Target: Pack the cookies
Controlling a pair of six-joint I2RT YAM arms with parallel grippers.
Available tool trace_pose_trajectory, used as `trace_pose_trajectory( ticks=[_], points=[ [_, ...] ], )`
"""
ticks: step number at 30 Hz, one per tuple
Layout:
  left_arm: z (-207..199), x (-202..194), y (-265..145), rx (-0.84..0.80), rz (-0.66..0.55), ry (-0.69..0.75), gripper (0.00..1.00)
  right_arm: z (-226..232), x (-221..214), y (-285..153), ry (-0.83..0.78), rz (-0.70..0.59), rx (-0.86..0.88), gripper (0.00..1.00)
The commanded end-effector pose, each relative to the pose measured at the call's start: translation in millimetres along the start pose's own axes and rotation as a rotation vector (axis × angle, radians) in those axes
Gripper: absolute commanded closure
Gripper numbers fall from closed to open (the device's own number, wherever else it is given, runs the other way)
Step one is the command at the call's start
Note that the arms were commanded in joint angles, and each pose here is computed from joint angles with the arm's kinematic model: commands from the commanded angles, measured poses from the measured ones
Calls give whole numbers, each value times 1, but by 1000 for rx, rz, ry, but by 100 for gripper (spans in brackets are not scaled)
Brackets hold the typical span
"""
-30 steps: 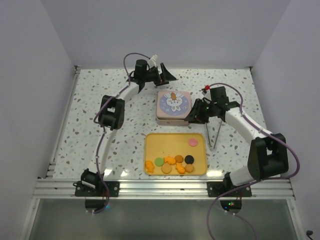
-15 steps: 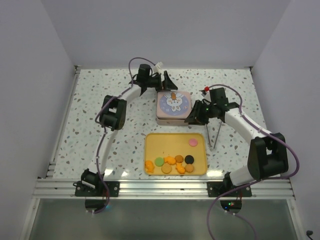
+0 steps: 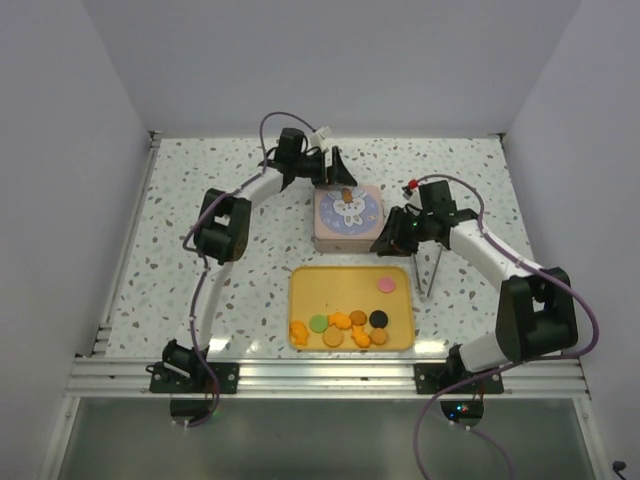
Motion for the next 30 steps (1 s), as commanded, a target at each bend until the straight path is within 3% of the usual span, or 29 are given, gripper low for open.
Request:
trace_pose_trajectory(
  ticks=[1,8,13,21,30],
  points=[
    [-38,20,-13,-23,-31,111,7,7,-2,-11,-48,-17,32,65],
    [-42,16,-12,-14,-21,117,7,36,16,-10,-15,-48,220,67],
    [-44,12,-11,-1,-10,120,7,57,48,2,11,-78,317,75],
    [-41,6,-12,17,0,114,7,58,74,30,37,-70,321,78],
    [-37,0,-14,27,5,106,8,17,45,59,109,-1,246,82]
  ],
)
Point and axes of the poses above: each gripper's point midway between its finger pads, its own y axis out along the fingers, its own z axis along the line the jaws close on, x = y × z, the point moved 8 cm from there along -y, back along the fingers, and after that the axes turned 4 degrees about y, right-handed, at the moved point
